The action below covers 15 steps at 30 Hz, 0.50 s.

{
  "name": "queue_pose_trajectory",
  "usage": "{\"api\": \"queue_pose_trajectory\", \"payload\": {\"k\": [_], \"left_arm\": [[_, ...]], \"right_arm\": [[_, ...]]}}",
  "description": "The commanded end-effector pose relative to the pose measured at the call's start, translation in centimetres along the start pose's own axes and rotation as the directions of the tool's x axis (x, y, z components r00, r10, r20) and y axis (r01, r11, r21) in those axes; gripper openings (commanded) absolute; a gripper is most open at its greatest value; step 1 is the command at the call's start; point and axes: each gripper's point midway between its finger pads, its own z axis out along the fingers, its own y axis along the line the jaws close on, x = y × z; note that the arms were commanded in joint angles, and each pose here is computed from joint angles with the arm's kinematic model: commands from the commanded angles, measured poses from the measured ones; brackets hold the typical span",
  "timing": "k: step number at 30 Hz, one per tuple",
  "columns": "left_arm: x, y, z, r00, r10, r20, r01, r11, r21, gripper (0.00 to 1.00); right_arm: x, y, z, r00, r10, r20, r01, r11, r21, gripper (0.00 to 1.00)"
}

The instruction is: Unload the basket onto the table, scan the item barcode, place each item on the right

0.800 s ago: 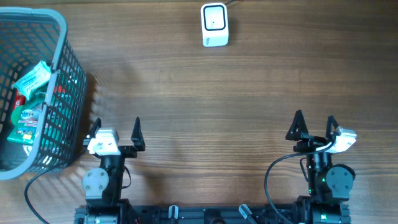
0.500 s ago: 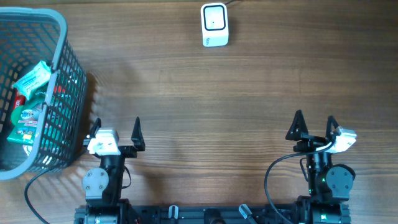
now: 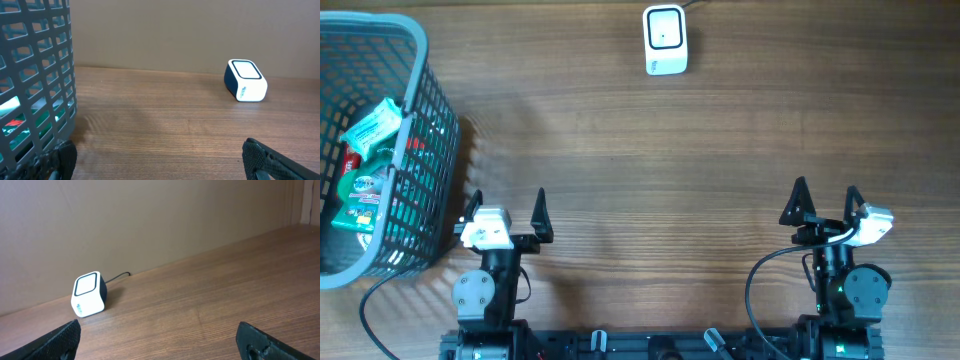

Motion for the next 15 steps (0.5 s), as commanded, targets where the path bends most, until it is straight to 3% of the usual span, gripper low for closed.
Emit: {"api": "queue_pose_trajectory", "payload": {"k": [1,15], "left_arm": [[0.23,-0.18,0.01,1.0,0.014,-0.003,-0.014,1.0,0.013,1.0],[0.25,-0.18,0.01,1.0,0.014,-0.004,-0.014,1.0,0.013,1.0]], "right_arm": [[-0.22,0.02,-0.03,1.0,-0.012,0.011,0.012,1.0,0.001,1.0],[-0.22,0.02,-0.03,1.0,-0.012,0.011,0.012,1.0,0.001,1.0]]}}
